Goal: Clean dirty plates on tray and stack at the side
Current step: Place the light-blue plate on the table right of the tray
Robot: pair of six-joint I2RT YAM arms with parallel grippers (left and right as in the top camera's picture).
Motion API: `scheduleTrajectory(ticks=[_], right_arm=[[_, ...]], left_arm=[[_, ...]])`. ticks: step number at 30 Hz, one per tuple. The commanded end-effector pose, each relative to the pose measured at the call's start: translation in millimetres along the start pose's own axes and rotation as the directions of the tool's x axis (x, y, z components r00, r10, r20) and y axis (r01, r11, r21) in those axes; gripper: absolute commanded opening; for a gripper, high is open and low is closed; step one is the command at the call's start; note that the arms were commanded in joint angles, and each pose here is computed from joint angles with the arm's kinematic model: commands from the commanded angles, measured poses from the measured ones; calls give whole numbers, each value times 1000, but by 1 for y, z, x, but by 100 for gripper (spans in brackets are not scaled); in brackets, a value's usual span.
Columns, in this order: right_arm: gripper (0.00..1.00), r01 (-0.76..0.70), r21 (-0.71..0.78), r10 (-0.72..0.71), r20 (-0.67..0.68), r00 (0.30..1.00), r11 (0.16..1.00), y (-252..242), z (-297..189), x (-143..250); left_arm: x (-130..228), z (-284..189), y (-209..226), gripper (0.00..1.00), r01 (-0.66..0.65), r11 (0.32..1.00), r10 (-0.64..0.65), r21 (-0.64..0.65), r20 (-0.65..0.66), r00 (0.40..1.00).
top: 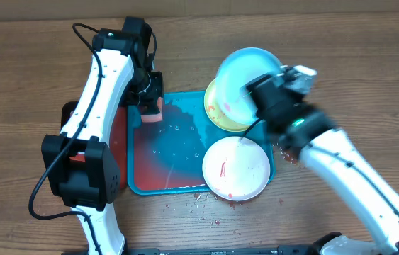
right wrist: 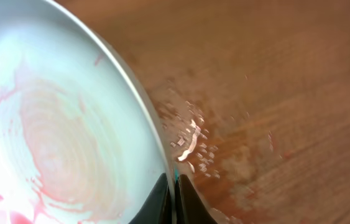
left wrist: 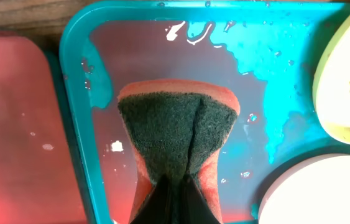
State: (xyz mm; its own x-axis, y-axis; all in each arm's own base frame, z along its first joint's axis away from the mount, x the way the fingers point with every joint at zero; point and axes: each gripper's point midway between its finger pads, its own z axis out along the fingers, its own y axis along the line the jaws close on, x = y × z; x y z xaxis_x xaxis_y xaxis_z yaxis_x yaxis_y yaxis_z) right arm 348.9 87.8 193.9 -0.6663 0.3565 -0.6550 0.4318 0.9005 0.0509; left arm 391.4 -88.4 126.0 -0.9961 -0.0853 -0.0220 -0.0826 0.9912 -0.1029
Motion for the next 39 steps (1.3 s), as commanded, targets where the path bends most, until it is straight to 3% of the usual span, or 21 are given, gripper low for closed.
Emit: scheduleTrajectory(ticks=[1, 6, 10, 16, 21, 22, 24, 26, 30, 32, 34, 39], right_arm=[[4, -32, -162, -2, -207, 978, 986, -11, 17, -1], [4, -162, -106, 117, -339, 933, 981, -82, 56, -4], [4, -256, 13, 238, -420, 876, 966, -134, 87, 23], [4, -309, 53, 296, -474, 829, 950, -158, 115, 73], [4, -318, 56, 306, -465, 831, 947, -162, 127, 94], [11, -319, 54, 306, -463, 832, 946, -162, 129, 95], [65, -322, 42, 304, -464, 832, 946, -160, 129, 95], [73, -332, 10, 294, -489, 821, 943, -153, 125, 96], [72, -354, -79, 246, -581, 776, 932, -133, 107, 99], [66, -354, -170, 180, -618, 766, 920, -118, 93, 97], [62, -349, -244, 124, -632, 765, 905, -107, 79, 95], [61, -309, -336, 30, -633, 773, 890, -89, 50, 100]], left_arm=[[5, -1, -13, 4, -55, 998, 55, 6, -2, 999], [8, 1, -27, 4, -94, 996, 94, -1, 7, 996], [8, 2, -34, 4, -116, 993, 116, -8, 18, 993], [5, 2, -43, 4, -138, 990, 138, -3, 40, 990], [5, 2, -43, 5, -139, 990, 139, -3, 40, 990], [5, 2, -43, 4, -139, 990, 139, -3, 40, 990], [6, 2, -43, 4, -139, 990, 139, -4, 39, 990], [5, 2, -43, 4, -142, 990, 142, -5, 40, 989], [5, 2, -43, 4, -169, 986, 169, -8, 41, 985], [6, 2, -43, 4, -182, 983, 182, -10, 38, 983], [7, 1, -42, 5, -182, 983, 183, -10, 35, 983], [17, -8, -42, 4, -185, 983, 186, -12, 23, 982]])
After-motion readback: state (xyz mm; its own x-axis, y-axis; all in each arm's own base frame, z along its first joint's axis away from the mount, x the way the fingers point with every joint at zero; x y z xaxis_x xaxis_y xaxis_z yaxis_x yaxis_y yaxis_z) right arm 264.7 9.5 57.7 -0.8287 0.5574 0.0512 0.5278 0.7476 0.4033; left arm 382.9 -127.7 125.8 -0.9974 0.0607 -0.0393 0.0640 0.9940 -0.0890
